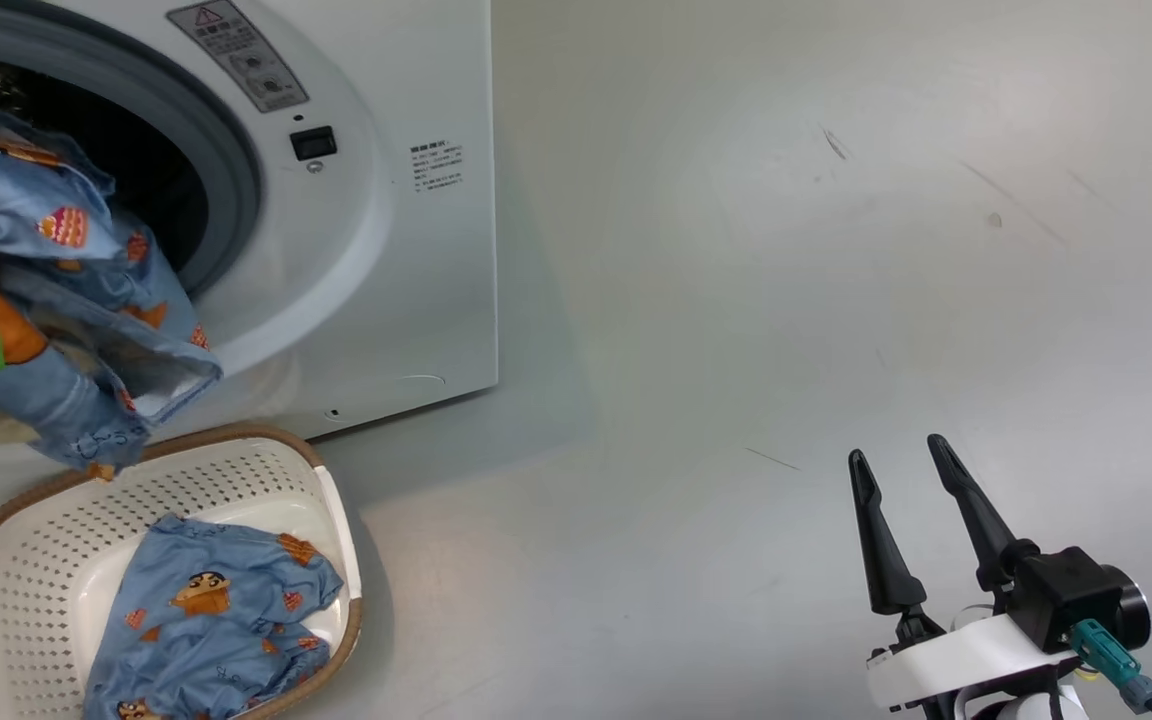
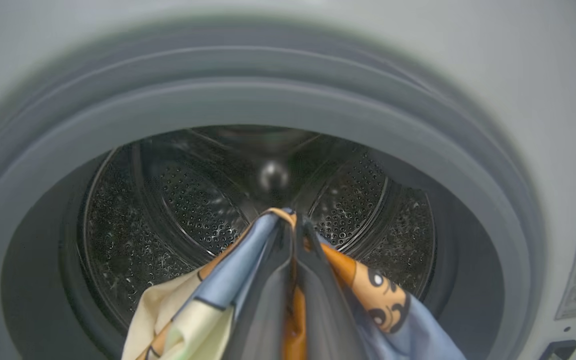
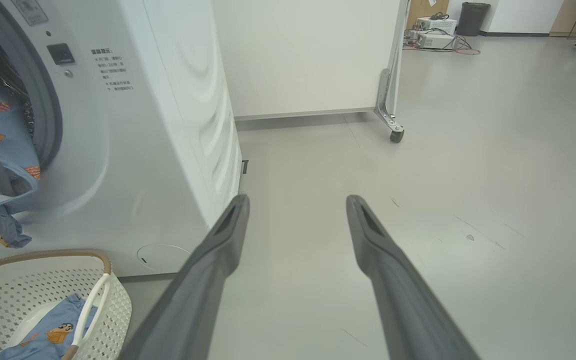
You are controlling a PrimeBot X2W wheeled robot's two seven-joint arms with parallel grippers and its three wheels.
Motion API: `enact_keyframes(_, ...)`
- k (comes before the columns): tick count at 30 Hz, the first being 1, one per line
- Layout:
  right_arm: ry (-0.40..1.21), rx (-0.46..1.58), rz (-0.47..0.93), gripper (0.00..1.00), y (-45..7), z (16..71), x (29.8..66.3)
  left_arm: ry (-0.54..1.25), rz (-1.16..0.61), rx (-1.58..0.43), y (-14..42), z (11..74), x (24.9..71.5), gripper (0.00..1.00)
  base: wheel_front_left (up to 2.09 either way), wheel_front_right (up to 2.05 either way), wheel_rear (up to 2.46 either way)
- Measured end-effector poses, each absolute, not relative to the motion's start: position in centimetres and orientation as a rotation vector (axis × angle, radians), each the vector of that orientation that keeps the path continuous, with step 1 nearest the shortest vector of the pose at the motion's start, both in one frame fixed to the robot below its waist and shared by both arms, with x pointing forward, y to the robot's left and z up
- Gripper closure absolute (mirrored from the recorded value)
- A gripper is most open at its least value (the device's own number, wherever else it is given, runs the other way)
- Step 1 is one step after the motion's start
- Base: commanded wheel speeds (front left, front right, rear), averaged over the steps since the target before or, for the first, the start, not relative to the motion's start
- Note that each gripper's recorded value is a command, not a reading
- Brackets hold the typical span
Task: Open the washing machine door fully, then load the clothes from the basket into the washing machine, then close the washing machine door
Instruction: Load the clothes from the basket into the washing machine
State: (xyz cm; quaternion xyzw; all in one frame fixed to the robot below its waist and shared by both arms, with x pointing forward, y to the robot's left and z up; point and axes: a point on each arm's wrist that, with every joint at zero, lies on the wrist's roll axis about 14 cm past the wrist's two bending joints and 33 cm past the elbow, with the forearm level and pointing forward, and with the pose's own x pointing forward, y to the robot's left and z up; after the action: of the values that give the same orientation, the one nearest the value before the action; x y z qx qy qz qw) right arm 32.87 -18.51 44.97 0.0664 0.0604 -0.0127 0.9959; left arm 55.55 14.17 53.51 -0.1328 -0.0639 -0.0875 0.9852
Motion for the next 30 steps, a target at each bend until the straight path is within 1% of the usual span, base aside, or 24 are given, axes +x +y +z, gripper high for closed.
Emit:
enact_keyframes(5,0.172,0.131,-0.066,0.00,-19.4,43.6,32.6,-0.056,-0.189,-0.208,13.7,50.7,58.3,1.00,0.00,0.00,0.00)
enact_keyframes(9,0.210,0.122,-0.088,0.00,-20.0,42.5,32.8,-0.022,-0.189,-0.204,13.3,48.9,60.7,1.00,0.00,0.00,0.00)
enact_keyframes(14,0.231,0.107,-0.097,0.00,-20.5,41.8,33.7,0.003,-0.175,-0.214,13.0,46.7,63.3,1.00,0.00,0.00,0.00)
enact_keyframes(23,0.294,0.087,-0.114,0.00,-21.1,39.8,34.4,0.003,-0.133,-0.200,13.9,44.6,67.4,1.00,0.00,0.00,0.00)
enact_keyframes(30,0.345,0.080,-0.115,0.00,-21.1,38.1,34.7,0.001,-0.092,-0.206,15.0,42.8,69.6,1.00,0.00,0.00,0.00)
